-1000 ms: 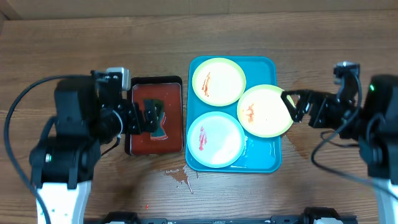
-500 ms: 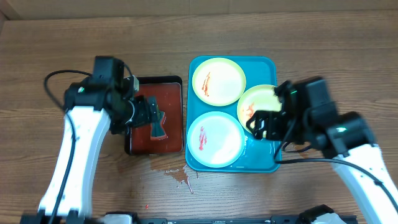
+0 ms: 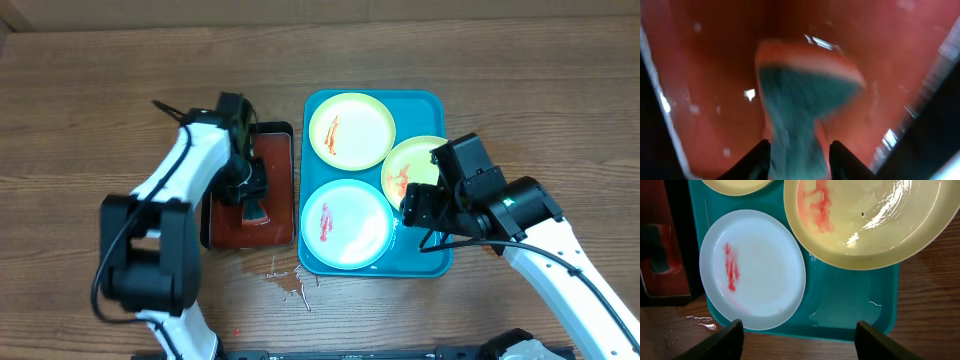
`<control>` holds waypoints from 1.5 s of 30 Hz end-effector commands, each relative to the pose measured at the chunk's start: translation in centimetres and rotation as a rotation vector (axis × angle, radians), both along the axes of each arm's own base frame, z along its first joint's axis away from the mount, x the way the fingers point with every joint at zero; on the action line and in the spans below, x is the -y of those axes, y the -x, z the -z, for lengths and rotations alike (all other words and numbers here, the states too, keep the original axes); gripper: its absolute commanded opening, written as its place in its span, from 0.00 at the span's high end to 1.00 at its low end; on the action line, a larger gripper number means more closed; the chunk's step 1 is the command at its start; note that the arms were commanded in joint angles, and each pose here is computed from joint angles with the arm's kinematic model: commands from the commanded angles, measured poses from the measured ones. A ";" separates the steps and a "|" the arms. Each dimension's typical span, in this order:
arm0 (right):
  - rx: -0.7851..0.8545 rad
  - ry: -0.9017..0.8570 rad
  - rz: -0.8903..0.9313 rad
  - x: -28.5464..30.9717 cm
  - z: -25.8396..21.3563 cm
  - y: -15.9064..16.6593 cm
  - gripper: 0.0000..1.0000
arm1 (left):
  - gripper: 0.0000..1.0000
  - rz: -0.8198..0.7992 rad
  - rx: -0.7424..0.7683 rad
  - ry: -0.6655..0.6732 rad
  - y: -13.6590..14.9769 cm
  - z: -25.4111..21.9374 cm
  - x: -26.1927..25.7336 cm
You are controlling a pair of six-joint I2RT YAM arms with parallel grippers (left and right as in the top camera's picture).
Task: Clean dirty plates on tray and stack at the side
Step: 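Reach left gripper to the sponge and right gripper to the lower plate, then grasp the hourglass sponge with the left gripper and lift it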
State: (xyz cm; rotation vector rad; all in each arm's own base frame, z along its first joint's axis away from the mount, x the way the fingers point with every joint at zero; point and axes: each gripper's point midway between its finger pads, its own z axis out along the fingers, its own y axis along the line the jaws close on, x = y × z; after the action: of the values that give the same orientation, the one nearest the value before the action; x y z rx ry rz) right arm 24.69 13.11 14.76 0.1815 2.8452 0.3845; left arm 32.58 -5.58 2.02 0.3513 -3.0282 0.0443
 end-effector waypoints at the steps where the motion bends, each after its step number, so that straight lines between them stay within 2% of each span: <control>1: 0.001 0.013 0.012 0.2 0.3 0.0 0.28 | 0.73 -0.039 -0.008 -0.086 -0.7 2.1 -1.5; 4: 0.004 0.012 0.012 0.2 0.3 -0.1 0.28 | 0.96 -0.009 -0.013 -0.026 -1.0 3.2 -0.3; 9: 0.004 0.013 0.013 0.2 0.3 -0.1 0.29 | 0.96 -0.010 -0.015 -0.001 -1.2 2.4 0.2; 10: 0.004 0.013 0.013 0.2 0.3 -0.1 0.30 | 0.93 -0.010 -0.017 -0.002 -1.3 1.9 0.2; 14: 0.004 0.014 0.013 0.2 0.3 -0.1 0.32 | 0.71 -0.009 -0.030 -0.004 -1.4 -0.7 0.2; 18: 0.005 0.016 0.014 0.2 0.3 -0.1 0.32 | 0.53 0.006 -0.068 -0.009 -0.3 -1.7 0.2; 22: 0.005 0.016 0.014 0.2 0.3 -0.1 0.32 | 0.51 0.012 -0.137 -0.019 1.8 -0.7 0.1; 27: 0.006 0.015 0.014 0.2 0.3 -0.1 0.32 | 0.60 0.030 -0.168 0.033 3.9 2.1 1.6; 28: 0.007 0.015 0.014 0.2 0.3 -0.1 0.32 | 0.66 0.037 -0.166 0.034 4.3 2.7 1.8; 31: 0.009 0.013 0.014 0.2 0.3 -0.2 0.32 | 0.96 0.041 -0.147 0.026 4.5 3.9 1.8; 38: 0.008 0.014 0.014 0.2 0.3 -0.2 0.32 | 0.95 0.020 -0.111 0.021 2.3 1.9 1.2; 40: 0.007 0.014 0.014 0.2 0.3 -0.1 0.32 | 0.76 0.019 -0.103 0.022 1.5 0.7 1.3; 44: 0.007 0.015 0.014 0.2 0.3 -0.1 0.32 | 0.27 0.039 -0.066 0.031 0.0 -1.0 1.5; 45: 0.007 0.014 0.014 0.2 0.3 -0.1 0.32 | 0.20 0.043 -0.059 0.031 -0.2 -1.0 1.6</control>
State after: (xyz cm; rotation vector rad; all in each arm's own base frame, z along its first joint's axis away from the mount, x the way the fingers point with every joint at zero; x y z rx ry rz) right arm 24.87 12.96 14.64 0.1938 2.8387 0.3716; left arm 31.29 -7.10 2.28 0.2968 -2.9324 0.0577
